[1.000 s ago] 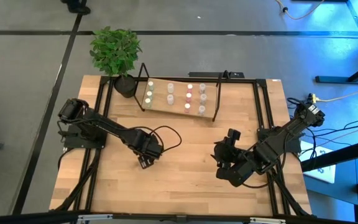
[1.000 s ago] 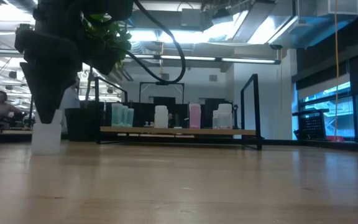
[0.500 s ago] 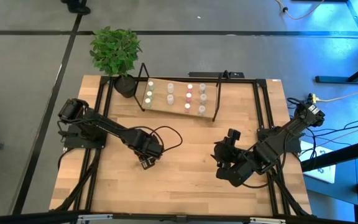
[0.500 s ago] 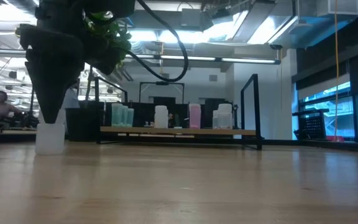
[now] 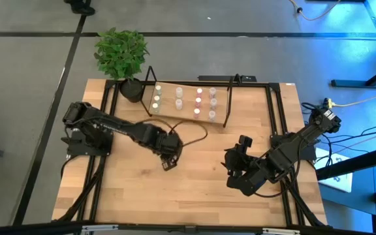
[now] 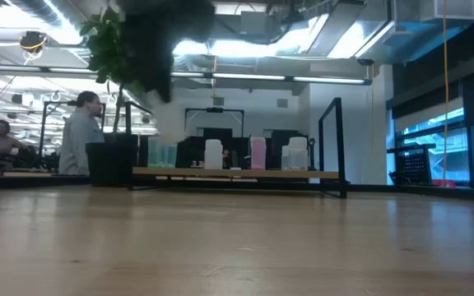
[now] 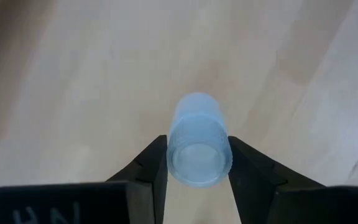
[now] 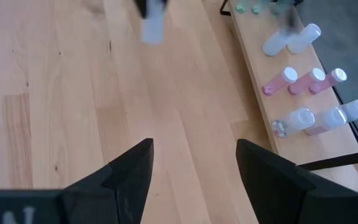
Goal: Pick and place medicine bottles onto shelf by color
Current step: Put the white medicine bottle on the shelf aligned with the other white medicine bottle
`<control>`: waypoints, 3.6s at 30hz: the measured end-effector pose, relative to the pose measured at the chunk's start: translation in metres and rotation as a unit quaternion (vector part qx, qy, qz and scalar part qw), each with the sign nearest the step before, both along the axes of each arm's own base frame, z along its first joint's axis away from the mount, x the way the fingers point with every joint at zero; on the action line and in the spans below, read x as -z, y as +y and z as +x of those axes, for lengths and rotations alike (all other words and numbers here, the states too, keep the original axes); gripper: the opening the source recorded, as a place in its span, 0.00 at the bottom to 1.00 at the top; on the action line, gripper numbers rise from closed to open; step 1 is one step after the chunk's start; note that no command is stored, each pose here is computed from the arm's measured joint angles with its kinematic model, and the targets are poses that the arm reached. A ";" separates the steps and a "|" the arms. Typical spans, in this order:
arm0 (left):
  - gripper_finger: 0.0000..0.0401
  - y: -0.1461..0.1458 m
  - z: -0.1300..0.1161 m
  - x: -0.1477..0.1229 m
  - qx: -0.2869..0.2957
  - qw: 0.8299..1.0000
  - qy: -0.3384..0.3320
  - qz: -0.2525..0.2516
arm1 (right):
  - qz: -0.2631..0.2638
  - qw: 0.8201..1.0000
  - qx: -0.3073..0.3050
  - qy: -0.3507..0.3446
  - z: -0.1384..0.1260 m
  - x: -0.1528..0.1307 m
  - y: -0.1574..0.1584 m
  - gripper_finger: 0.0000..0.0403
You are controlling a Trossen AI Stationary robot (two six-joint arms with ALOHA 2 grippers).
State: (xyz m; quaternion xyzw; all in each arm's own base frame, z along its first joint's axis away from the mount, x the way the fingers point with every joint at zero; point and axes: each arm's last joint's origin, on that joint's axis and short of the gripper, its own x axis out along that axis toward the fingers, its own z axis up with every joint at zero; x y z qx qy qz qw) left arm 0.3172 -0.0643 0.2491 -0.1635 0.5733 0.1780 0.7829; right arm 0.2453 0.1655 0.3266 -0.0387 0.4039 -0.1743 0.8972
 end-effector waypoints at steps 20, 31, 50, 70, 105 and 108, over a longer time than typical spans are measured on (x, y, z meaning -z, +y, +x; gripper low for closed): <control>0.30 0.130 0.014 -0.022 -0.043 0.997 -0.018 0.061 | 0.000 1.000 0.000 0.000 0.000 0.000 0.000 0.58; 0.30 0.160 0.025 0.004 -0.045 0.997 0.007 0.065 | 0.006 1.000 -0.013 -0.001 0.002 0.000 0.002 0.58; 0.30 0.177 0.029 0.016 -0.066 0.995 0.008 0.068 | -0.016 0.998 -0.064 0.016 0.003 -0.001 0.003 0.58; 0.30 0.184 0.027 0.016 -0.062 0.991 0.023 0.113 | -0.015 0.998 -0.064 0.013 0.004 -0.001 0.004 0.58; 0.30 0.193 0.034 -0.039 0.023 0.993 0.111 0.046 | -0.100 0.994 -0.005 -0.048 0.006 -0.006 -0.003 0.58; 0.30 0.194 0.043 -0.033 0.045 0.990 0.127 0.043 | -0.095 0.994 0.000 -0.051 0.006 -0.006 -0.003 0.58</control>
